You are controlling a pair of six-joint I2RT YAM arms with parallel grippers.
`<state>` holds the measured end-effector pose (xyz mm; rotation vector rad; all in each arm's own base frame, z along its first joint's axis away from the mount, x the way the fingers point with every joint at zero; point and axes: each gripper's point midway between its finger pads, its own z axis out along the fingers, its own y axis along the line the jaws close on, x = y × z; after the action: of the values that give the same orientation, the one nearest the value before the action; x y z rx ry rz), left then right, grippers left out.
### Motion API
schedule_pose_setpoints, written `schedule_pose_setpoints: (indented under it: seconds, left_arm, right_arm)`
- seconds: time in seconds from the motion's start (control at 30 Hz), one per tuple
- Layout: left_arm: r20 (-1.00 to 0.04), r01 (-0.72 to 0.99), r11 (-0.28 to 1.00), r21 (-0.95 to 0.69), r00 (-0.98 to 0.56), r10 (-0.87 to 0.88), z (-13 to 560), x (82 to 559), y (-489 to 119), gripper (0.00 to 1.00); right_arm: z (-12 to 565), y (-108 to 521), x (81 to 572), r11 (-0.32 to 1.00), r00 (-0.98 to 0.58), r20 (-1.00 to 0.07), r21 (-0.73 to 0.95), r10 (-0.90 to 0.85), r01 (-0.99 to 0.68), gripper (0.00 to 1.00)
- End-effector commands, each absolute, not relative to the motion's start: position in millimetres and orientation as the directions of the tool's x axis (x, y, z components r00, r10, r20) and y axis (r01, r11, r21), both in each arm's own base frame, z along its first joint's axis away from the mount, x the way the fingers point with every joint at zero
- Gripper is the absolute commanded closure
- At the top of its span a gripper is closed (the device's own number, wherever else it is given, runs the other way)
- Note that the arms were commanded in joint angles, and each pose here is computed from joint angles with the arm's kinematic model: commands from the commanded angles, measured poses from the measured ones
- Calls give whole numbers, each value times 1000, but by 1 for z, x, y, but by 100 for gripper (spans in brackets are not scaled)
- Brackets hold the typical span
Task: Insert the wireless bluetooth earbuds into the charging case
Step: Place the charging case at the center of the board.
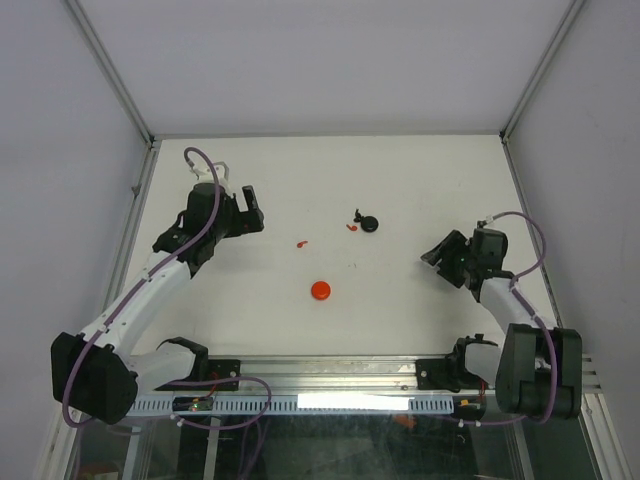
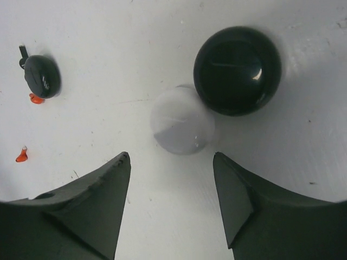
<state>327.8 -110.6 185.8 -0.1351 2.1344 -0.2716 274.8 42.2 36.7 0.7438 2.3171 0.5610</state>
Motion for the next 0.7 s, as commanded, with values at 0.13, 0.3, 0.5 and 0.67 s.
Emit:
schedule_pose_setpoints:
  seconds: [0.13, 0.3, 0.5, 0.67]
  left_arm:
    - [-795, 16, 949, -315, -551, -255, 192, 333, -116, 1]
    - [-771, 39, 933, -357, -576, -270, 190, 331, -126, 1]
    - [-745, 54, 917, -396, -603, -286, 186, 326, -135, 1]
    - [-715, 38, 903, -429, -625, -313, 177, 318, -137, 1]
  right_arm:
    - [66, 51, 263, 813, -667, -503, 505, 550, 289, 30]
    - [83, 79, 255, 851, -698, -546, 495, 463, 176, 28]
    - [99, 138, 248, 865, -704, -654, 489, 278, -113, 24]
    - [99, 189, 240, 837, -680, -724, 437, 112, -328, 22]
